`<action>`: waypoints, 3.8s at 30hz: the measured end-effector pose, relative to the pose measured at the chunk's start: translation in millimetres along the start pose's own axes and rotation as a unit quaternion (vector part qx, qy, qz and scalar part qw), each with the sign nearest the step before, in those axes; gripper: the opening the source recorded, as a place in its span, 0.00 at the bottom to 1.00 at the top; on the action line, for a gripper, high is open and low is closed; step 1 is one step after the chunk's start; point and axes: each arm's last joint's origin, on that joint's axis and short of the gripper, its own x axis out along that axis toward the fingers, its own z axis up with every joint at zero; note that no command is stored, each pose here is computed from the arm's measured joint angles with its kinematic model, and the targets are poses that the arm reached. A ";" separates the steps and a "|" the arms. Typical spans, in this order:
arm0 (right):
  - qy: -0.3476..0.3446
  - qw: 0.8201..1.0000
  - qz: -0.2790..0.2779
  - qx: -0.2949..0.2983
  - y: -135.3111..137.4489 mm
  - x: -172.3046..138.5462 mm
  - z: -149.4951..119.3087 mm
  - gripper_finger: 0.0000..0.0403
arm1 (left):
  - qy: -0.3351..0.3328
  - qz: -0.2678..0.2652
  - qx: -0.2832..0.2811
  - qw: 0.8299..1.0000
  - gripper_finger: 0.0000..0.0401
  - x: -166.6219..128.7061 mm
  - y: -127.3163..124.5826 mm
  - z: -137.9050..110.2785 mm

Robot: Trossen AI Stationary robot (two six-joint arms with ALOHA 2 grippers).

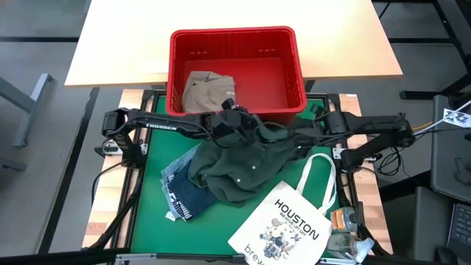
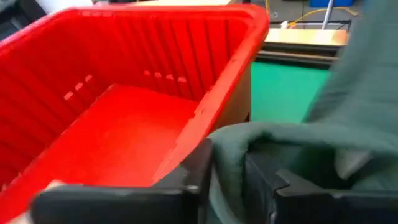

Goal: Fold Laundry from Bin
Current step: Fold the dark green polo shirt

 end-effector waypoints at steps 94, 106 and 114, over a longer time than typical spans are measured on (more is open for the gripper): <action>0.112 0.991 0.043 0.063 -38.3 38.6 -18.0 0.01 | 0.176 -0.302 0.002 0.937 0.00 -155.8 -131.6 -86.4; 0.043 0.990 0.088 0.100 -54.8 1.6 -3.3 0.01 | 0.215 -0.317 -0.056 0.922 0.00 -259.7 -23.4 -60.3; 0.010 0.985 0.120 0.122 -66.7 -17.3 -4.7 0.01 | 0.321 -0.259 -0.071 0.908 0.00 -286.5 2.6 -83.6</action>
